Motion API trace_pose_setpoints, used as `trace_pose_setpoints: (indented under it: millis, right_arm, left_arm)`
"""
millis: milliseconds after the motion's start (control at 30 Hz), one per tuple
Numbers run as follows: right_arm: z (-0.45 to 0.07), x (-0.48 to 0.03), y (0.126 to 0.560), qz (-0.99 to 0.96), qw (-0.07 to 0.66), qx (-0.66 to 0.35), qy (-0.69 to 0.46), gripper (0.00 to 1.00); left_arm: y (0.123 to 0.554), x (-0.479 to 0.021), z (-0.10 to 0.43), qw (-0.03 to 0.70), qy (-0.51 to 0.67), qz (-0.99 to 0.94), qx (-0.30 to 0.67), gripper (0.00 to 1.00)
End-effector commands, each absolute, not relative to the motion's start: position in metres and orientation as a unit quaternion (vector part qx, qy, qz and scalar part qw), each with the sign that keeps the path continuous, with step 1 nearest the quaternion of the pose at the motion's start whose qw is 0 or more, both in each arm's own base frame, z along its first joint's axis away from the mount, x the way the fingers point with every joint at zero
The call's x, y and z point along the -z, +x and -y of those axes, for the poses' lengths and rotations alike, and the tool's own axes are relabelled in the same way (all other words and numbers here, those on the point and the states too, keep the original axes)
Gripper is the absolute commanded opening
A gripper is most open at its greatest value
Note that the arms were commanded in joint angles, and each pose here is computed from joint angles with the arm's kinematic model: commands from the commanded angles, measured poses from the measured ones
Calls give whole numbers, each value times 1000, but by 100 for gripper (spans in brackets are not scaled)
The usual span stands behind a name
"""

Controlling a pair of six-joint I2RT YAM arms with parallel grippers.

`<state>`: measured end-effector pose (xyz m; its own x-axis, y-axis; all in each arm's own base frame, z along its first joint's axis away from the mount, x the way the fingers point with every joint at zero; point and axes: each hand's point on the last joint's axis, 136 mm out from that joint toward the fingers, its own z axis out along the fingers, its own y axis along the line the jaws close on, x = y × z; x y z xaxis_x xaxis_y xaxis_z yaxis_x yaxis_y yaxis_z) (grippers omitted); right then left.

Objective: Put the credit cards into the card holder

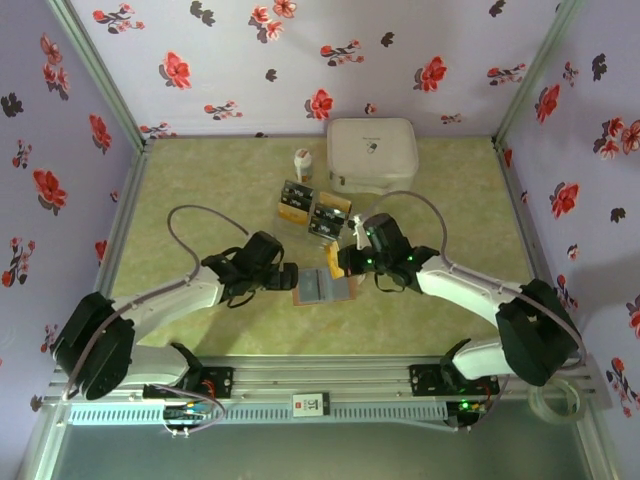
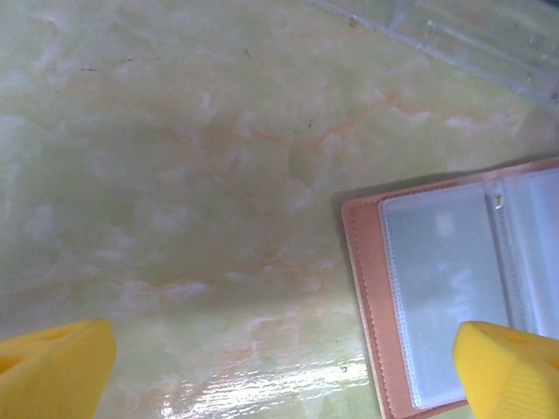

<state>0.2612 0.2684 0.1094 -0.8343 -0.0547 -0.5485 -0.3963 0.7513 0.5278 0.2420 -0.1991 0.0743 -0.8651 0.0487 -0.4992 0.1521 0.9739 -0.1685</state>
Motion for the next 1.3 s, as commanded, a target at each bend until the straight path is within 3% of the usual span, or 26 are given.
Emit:
trace_pose_setpoints:
  millis: [0, 533, 1267]
  right_arm:
    - [-278, -127, 271, -863, 271, -425, -43, 0]
    - [-262, -100, 261, -853, 260, -453, 11, 0]
    - [-263, -96, 258, -850, 250, -463, 5, 0]
  left_arm:
    - [244, -75, 200, 263, 78, -960, 61, 100]
    - [237, -50, 231, 253, 114, -960, 42, 100]
    - [233, -31, 213, 245, 104, -964, 6, 100]
